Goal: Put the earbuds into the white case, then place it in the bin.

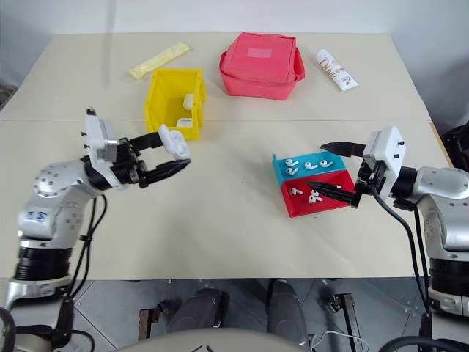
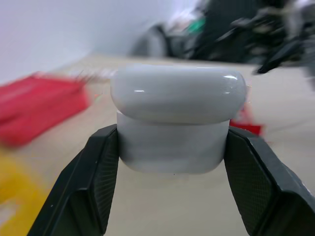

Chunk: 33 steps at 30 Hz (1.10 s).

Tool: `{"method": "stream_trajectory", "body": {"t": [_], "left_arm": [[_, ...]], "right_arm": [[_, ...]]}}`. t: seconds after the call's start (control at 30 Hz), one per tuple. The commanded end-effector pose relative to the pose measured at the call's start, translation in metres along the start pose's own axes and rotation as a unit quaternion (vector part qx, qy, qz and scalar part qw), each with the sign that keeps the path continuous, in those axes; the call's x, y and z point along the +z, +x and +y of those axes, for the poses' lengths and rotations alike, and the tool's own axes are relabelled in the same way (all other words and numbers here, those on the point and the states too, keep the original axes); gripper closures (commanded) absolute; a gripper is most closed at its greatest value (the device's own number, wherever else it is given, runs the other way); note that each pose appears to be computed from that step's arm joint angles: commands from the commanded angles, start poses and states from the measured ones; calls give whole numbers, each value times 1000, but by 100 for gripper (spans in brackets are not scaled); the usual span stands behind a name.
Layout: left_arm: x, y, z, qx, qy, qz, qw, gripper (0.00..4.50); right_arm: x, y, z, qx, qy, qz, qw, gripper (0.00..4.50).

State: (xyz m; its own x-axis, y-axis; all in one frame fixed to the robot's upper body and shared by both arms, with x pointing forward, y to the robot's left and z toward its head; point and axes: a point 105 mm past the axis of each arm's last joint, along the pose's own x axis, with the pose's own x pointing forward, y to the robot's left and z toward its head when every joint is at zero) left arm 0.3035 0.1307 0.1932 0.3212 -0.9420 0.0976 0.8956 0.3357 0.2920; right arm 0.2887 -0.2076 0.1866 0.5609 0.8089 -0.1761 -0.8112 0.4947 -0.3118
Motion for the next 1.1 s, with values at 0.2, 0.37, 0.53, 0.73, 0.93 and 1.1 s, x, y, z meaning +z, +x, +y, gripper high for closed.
{"method": "stream_trajectory", "body": {"t": [0.2, 0.37, 0.53, 0.73, 0.93, 1.1], "left_arm": [[-23, 38, -40, -132, 19, -59, 989, 172], [-41, 58, -54, -153, 20, -69, 986, 172], [-41, 70, -56, -161, 26, -90, 983, 172], [-35, 85, -65, -180, 23, -114, 977, 172], [-34, 88, -71, -192, 27, -122, 973, 172], [-34, 86, -75, -200, 26, -124, 972, 172]], "right_arm": [[-14, -31, 11, -106, 4, 112, 988, 0], [-17, -52, 21, -106, 25, 190, 976, 0], [-18, -65, 27, -101, 13, 267, 958, 0], [-11, -62, 23, -91, -4, 313, 945, 86], [-16, -57, 11, -75, -1, 355, 932, 142], [-17, -48, 10, -22, -36, 377, 925, 142]]}}
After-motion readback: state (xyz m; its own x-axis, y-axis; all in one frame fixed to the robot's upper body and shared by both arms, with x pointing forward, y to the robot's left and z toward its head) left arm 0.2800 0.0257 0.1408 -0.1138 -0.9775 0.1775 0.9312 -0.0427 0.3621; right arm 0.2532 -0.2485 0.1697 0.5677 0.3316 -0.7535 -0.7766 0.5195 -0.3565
